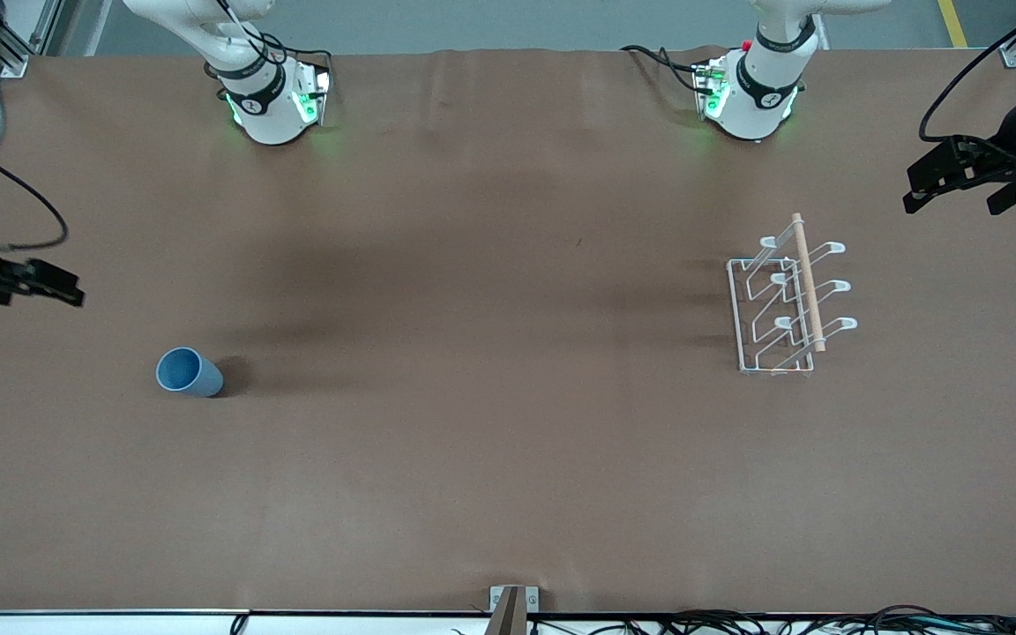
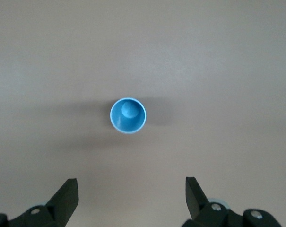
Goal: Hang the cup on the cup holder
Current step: 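Move the right gripper down over the light blue cup, then close the right gripper on the blue cup's rim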
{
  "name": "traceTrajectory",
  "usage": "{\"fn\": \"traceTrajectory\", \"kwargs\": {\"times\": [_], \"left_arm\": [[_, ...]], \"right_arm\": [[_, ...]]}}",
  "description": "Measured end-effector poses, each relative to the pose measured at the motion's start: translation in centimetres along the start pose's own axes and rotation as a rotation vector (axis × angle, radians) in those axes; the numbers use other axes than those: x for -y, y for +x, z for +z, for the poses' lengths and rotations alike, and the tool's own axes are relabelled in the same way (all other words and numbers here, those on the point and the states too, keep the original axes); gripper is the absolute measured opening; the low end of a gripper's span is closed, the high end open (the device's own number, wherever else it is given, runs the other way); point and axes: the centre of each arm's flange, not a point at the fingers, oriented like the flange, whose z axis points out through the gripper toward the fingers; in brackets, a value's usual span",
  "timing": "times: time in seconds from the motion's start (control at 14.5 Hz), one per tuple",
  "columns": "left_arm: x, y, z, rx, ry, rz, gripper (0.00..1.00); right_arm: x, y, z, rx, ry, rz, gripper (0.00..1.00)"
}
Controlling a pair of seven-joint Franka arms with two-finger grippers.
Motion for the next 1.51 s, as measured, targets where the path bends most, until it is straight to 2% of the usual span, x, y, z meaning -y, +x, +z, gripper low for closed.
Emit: {"fn": "traceTrajectory", "kwargs": {"times": [0.34,0.55,0.83,1.17,1.24,1.31,1.38,1.51], "left_arm": [[0.0,0.1,0.3,0.005,0.0,0.0,1.0],[0.0,0.1,0.4,0.007,0.0,0.0,1.0],[0.0,0.2,0.5,0.009,0.0,0.001,1.0],[-0.1,0.2,0.6,0.01,0.0,0.001,1.0],[-0.1,0.2,0.7,0.012,0.0,0.002,1.0],[-0.1,0.2,0.7,0.013,0.0,0.002,1.0],[-0.1,0.2,0.8,0.014,0.0,0.002,1.0],[-0.2,0.2,0.8,0.014,0.0,0.004,1.0]], "right_arm": [[0.3,0.9,13.1,0.034,-0.007,-0.041,1.0],[0.3,1.4,18.3,0.017,-0.015,-0.071,1.0],[0.3,1.0,22.4,-0.02,-0.023,-0.09,1.0],[-0.4,0.7,25.2,-0.033,-0.029,-0.084,1.0],[-0.5,0.7,25.6,-0.031,-0.03,-0.084,0.94],[-0.5,0.7,26.0,-0.029,-0.03,-0.084,0.94],[-0.4,0.7,26.2,-0.027,-0.03,-0.085,0.88],[-0.4,0.7,26.4,-0.024,-0.028,-0.082,0.67]]}}
